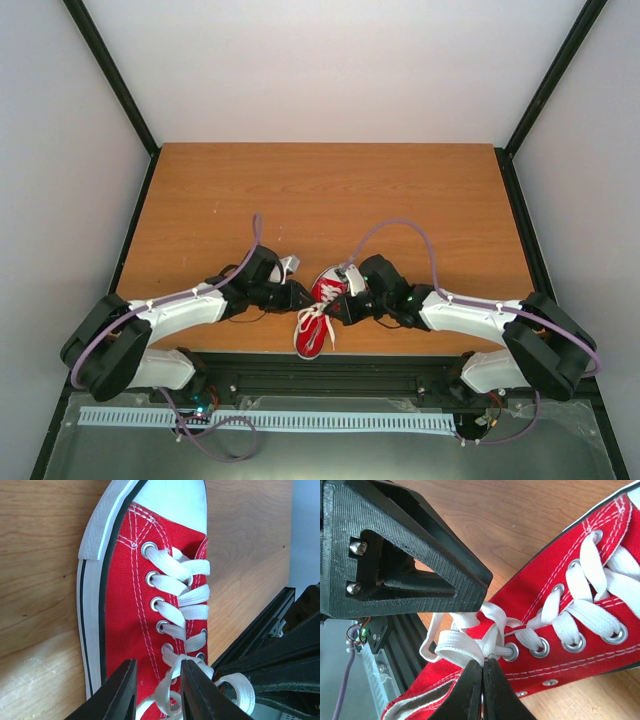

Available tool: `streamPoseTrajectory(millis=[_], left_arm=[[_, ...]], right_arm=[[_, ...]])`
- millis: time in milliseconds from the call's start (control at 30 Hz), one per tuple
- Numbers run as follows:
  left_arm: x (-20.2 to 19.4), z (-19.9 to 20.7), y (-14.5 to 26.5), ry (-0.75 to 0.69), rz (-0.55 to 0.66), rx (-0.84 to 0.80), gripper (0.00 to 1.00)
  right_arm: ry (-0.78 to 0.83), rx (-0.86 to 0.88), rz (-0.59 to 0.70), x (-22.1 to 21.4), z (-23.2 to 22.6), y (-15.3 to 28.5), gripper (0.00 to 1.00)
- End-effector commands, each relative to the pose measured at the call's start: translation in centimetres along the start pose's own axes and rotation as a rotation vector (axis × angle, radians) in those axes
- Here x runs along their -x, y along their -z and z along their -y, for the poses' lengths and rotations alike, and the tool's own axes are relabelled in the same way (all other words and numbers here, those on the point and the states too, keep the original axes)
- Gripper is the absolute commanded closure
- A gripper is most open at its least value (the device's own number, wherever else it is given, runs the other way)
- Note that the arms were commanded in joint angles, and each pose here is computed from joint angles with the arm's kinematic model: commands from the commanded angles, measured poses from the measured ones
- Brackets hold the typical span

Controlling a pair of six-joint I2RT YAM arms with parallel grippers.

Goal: Tie the shoes

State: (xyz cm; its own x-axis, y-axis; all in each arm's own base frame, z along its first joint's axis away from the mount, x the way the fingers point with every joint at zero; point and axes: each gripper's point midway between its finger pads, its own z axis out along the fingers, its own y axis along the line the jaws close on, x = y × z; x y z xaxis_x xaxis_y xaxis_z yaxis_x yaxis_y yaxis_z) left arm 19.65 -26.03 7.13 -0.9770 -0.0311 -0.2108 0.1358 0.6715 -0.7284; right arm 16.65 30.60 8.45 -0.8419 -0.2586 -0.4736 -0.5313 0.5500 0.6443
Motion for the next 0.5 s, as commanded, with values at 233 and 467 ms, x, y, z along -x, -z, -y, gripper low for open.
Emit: streamPoseTrajectory(millis=[233, 467], left_arm=[[0.52, 1.52, -0.43, 0.006, -0.019, -0.071, 0.8], [1.16, 2.12, -0.01, -0.032, 0.022, -0.091, 0.99]], right_arm=[[0.009, 0.008, 0.008, -0.24, -0.14, 0.0, 0.97], [-0.001, -0.057, 0.049, 0.2, 0.63, 0.93, 0.97]])
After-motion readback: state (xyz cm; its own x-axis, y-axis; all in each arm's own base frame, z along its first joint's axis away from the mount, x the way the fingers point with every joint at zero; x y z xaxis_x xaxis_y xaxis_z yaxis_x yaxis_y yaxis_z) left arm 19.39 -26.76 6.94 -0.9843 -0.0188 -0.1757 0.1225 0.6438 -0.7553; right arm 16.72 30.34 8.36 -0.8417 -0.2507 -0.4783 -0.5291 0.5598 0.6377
